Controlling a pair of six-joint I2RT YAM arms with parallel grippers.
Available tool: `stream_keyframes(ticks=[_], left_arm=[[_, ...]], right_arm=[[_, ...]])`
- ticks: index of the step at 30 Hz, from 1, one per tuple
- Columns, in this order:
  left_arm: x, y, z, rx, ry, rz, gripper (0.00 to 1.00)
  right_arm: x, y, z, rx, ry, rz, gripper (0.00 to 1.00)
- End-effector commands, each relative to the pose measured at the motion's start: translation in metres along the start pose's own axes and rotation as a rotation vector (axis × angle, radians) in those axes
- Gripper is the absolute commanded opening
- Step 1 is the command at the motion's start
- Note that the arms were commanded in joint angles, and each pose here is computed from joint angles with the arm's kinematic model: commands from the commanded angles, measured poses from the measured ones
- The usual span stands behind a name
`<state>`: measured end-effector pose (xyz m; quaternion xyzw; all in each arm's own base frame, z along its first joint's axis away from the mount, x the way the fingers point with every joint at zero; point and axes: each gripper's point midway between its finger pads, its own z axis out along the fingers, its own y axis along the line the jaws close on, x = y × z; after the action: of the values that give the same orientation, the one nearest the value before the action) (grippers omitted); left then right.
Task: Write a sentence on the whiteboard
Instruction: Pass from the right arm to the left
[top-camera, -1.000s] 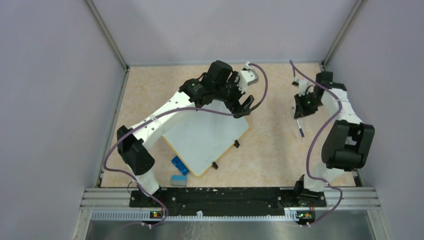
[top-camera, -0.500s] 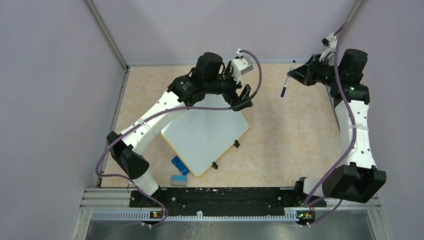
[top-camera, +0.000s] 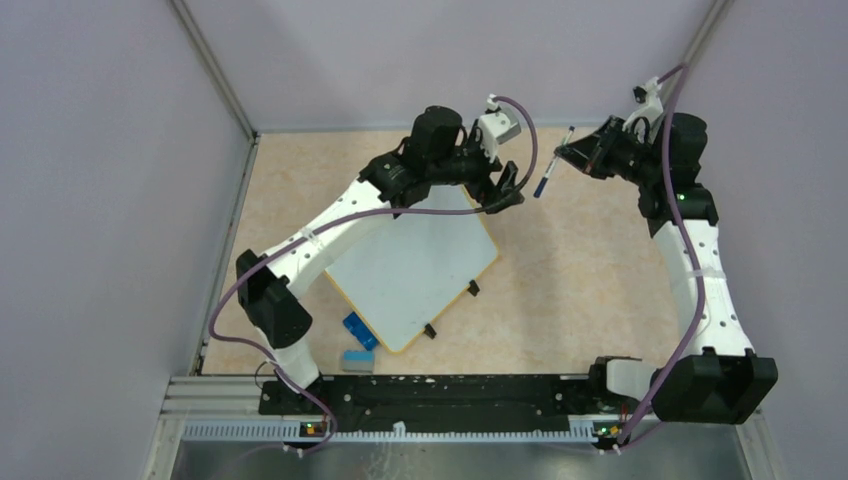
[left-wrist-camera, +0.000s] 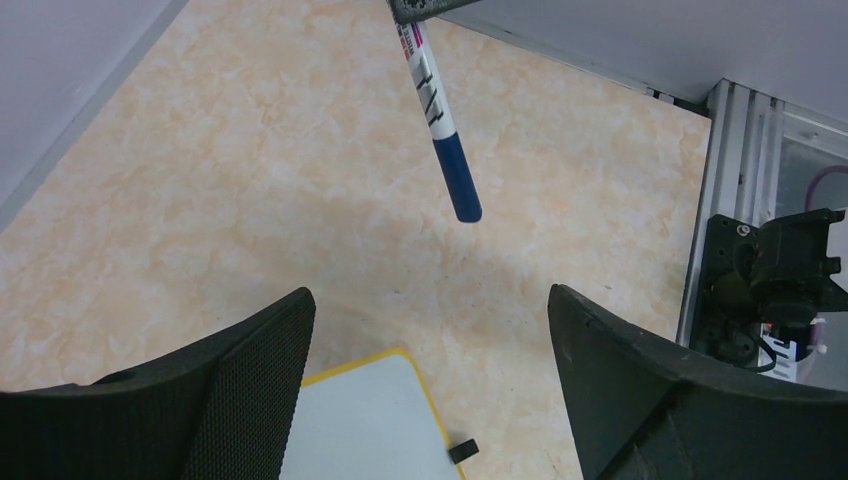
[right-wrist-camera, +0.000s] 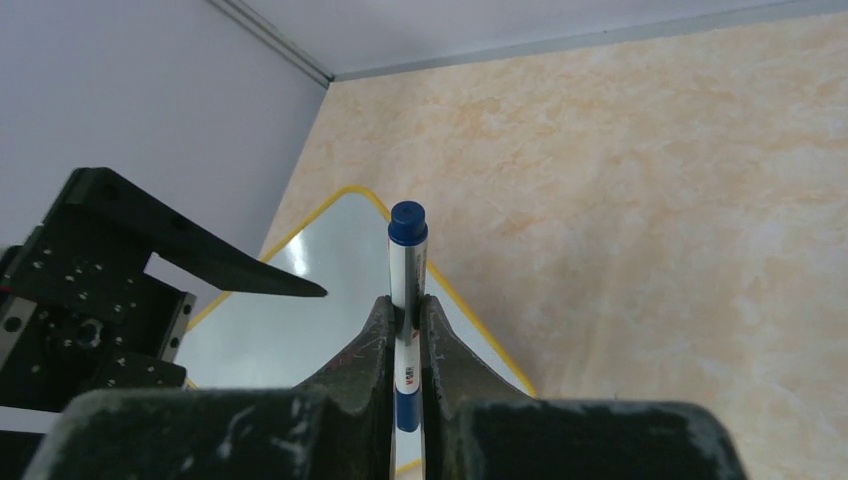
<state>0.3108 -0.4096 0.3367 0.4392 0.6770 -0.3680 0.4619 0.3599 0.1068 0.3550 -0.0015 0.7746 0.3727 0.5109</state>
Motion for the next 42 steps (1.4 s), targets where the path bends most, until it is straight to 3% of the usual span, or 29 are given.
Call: stream_keyframes(ticks=[1, 13, 17, 23, 31, 33, 38, 42], left_arm=[[-0.016, -0.005, 0.015, 0.008, -0.068, 0.008, 0.89], [-0.004, -0.002, 0.055, -0.096, -0.033, 0.054, 0.79], [-0.007, 0.002, 0.058, -0.143, -0.04, 0.073, 0.71], [-0.011, 0.015, 0.064, -0.207, -0.048, 0.069, 0.46], [-0.002, 0.015, 0.06, -0.209, -0.017, 0.086, 0.01], [-0.002, 0.013, 0.054, -0.196, -0.014, 0.105, 0.0], [-0.001, 0.004, 0.031, -0.112, -0.006, 0.159, 0.0], [0.006, -0.001, 0.009, -0.049, 0.012, 0.251, 0.0]], right_arm=[[-0.013, 0.024, -0.006, -0.036, -0.082, 0.016, 0.0], [0.003, 0.028, -0.007, -0.002, -0.064, 0.079, 0.0], [0.007, 0.035, -0.007, -0.022, -0.06, 0.093, 0.0], [0.018, 0.047, -0.004, -0.084, -0.031, 0.103, 0.0], [0.013, 0.047, -0.004, -0.071, -0.039, 0.113, 0.0], [0.012, 0.048, -0.003, -0.073, -0.038, 0.126, 0.01], [0.015, 0.074, -0.011, -0.218, -0.004, 0.065, 0.51], [0.039, 0.082, -0.019, -0.31, 0.112, -0.041, 0.68]])
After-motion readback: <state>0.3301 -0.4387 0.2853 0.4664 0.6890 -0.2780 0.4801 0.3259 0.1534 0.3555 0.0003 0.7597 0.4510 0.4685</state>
